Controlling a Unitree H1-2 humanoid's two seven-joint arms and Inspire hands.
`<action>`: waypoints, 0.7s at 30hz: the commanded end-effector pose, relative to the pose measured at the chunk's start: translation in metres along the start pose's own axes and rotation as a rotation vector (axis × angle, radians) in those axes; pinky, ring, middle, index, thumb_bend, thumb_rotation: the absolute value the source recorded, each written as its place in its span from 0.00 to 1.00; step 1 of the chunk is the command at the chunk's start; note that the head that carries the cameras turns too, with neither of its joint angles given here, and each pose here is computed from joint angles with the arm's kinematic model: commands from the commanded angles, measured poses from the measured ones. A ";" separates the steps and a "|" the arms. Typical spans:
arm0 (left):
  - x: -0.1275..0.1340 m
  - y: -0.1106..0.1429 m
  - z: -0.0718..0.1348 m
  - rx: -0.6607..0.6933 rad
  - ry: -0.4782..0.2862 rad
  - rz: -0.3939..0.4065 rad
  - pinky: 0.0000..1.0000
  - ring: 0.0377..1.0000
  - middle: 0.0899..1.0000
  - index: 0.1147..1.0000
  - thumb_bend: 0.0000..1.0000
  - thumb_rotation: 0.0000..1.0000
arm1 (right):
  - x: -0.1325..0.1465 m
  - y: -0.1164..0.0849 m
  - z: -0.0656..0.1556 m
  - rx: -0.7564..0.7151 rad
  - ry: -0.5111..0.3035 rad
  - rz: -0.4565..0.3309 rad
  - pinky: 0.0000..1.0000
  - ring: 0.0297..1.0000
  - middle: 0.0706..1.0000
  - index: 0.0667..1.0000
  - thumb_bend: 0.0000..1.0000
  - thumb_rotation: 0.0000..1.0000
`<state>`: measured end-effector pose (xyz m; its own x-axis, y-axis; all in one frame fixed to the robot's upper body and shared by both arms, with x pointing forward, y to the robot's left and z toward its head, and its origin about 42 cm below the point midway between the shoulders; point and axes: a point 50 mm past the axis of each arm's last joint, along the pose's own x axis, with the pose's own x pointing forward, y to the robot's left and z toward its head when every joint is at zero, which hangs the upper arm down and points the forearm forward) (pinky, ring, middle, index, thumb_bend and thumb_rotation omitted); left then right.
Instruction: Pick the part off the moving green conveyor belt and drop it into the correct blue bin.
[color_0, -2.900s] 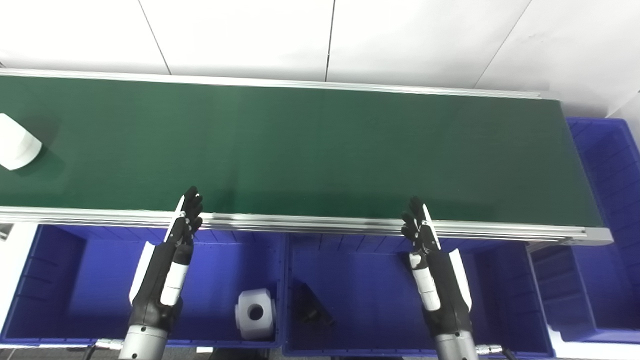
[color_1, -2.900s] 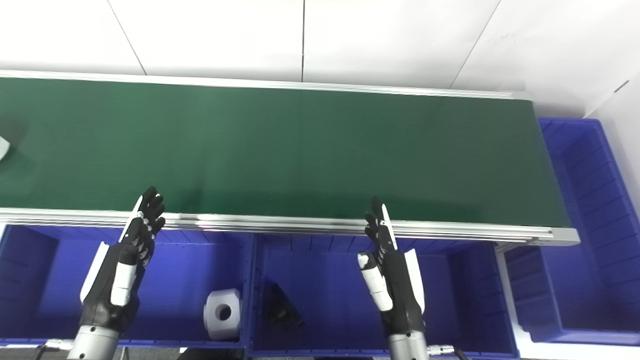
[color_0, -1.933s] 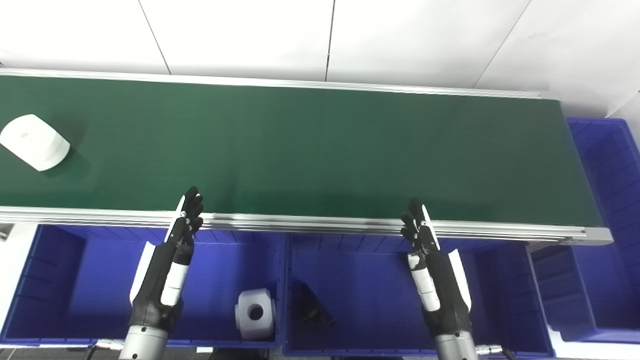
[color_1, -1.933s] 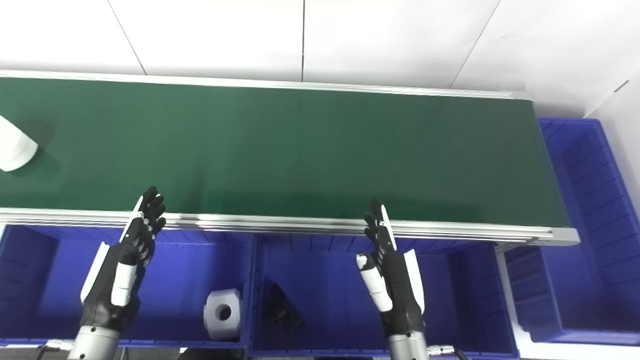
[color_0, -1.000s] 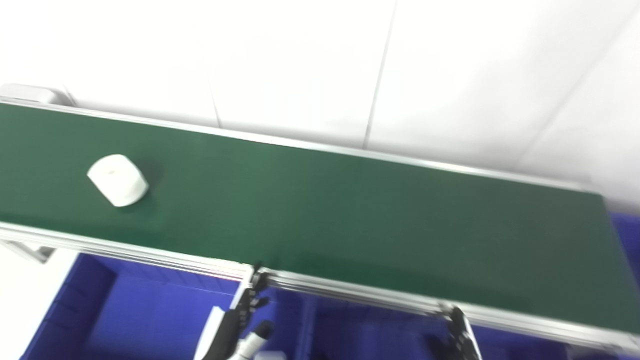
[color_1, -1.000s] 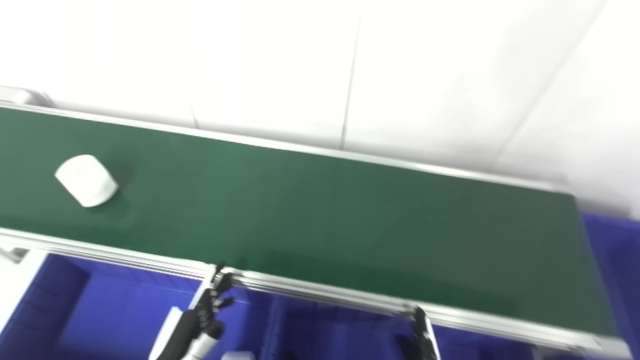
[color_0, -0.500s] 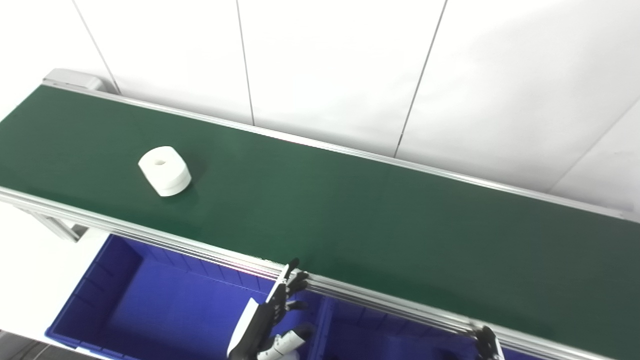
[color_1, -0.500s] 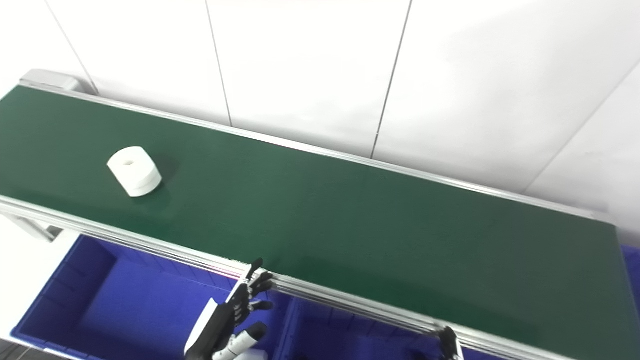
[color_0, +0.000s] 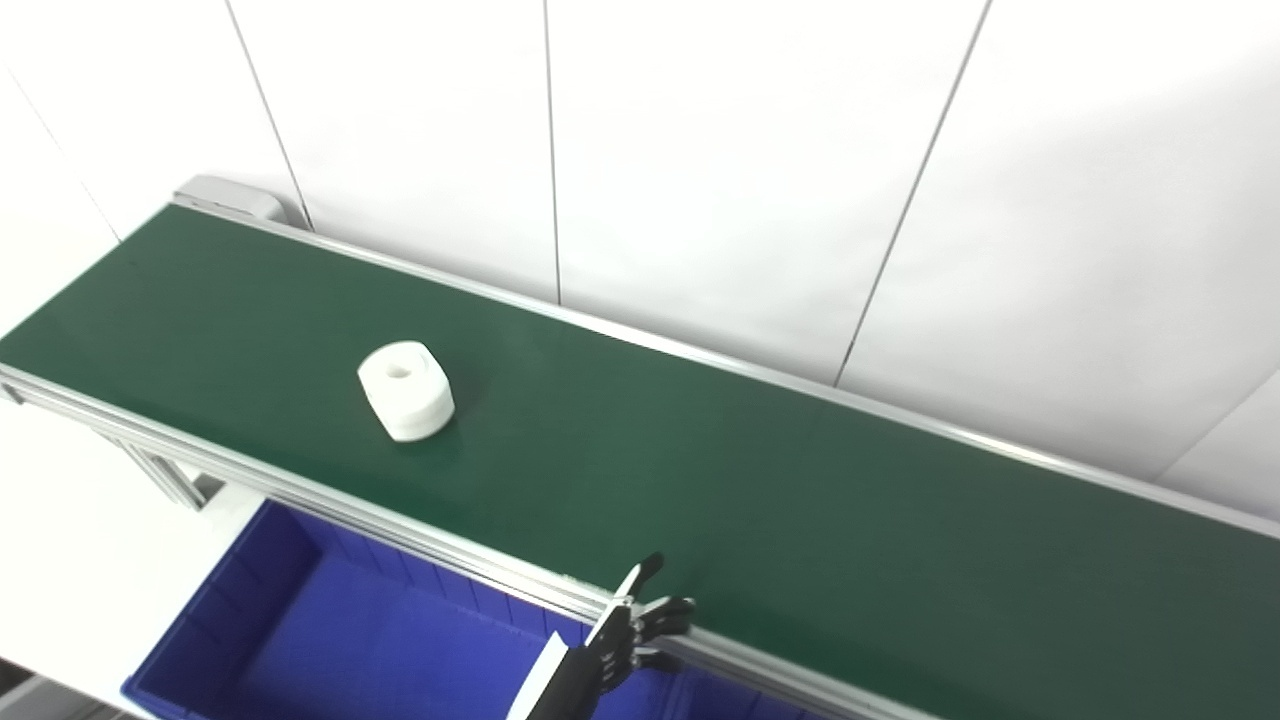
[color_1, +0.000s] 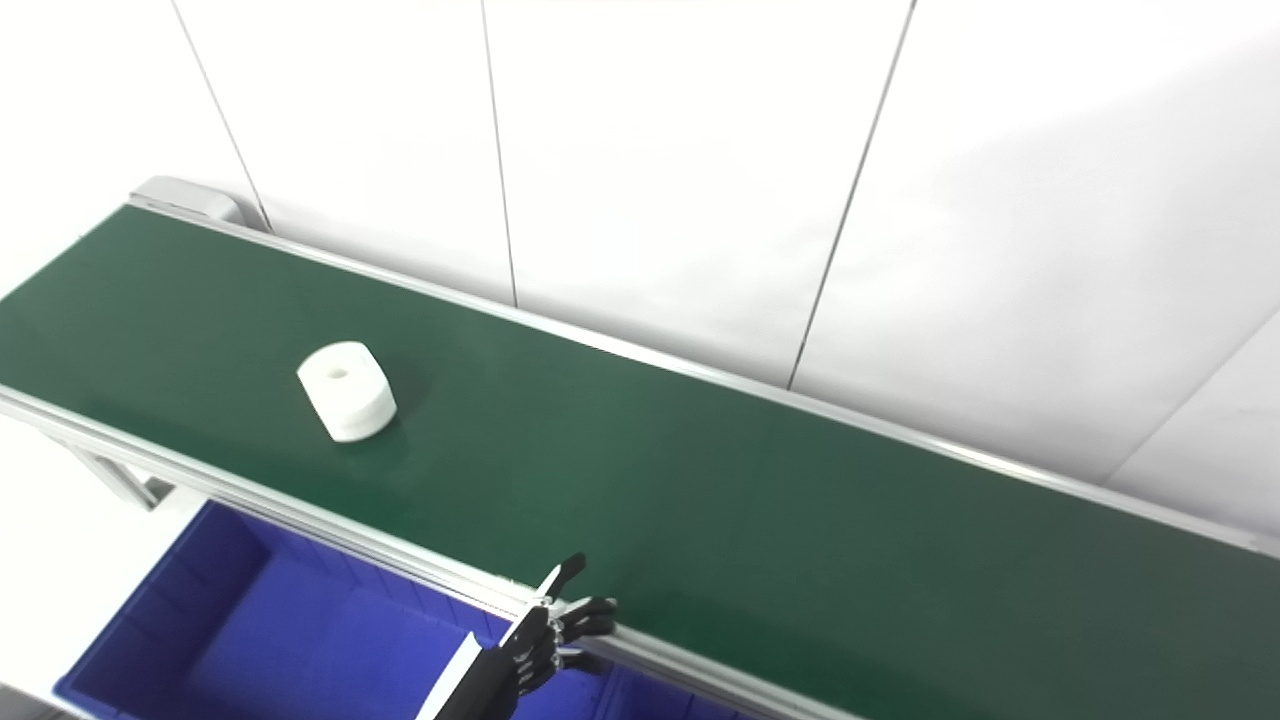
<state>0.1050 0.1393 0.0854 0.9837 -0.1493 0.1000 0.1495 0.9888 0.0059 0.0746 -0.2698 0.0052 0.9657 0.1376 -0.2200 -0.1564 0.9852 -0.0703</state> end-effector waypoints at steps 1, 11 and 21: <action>0.015 0.005 0.026 0.006 -0.139 0.020 0.58 0.68 0.70 0.75 0.84 0.51 | 0.001 -0.005 0.009 -0.006 -0.077 0.006 1.00 1.00 1.00 1.00 0.82 1.00; 0.088 0.110 0.111 0.545 -0.367 -0.229 0.53 0.64 0.70 0.66 1.00 0.37 | 0.004 -0.004 0.011 0.009 -0.080 0.028 1.00 1.00 1.00 1.00 0.83 0.99; 0.163 0.181 0.144 1.279 -0.339 -0.503 0.77 0.79 0.80 0.72 1.00 0.17 | 0.007 -0.001 0.012 0.000 -0.087 0.026 1.00 1.00 1.00 1.00 0.84 1.00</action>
<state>0.2684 0.2930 0.2287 0.7823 -0.6223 0.0264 0.1663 0.2495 0.9540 0.0758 -0.2705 0.0060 0.9637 0.1593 -0.2145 -0.1739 0.9835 -0.0509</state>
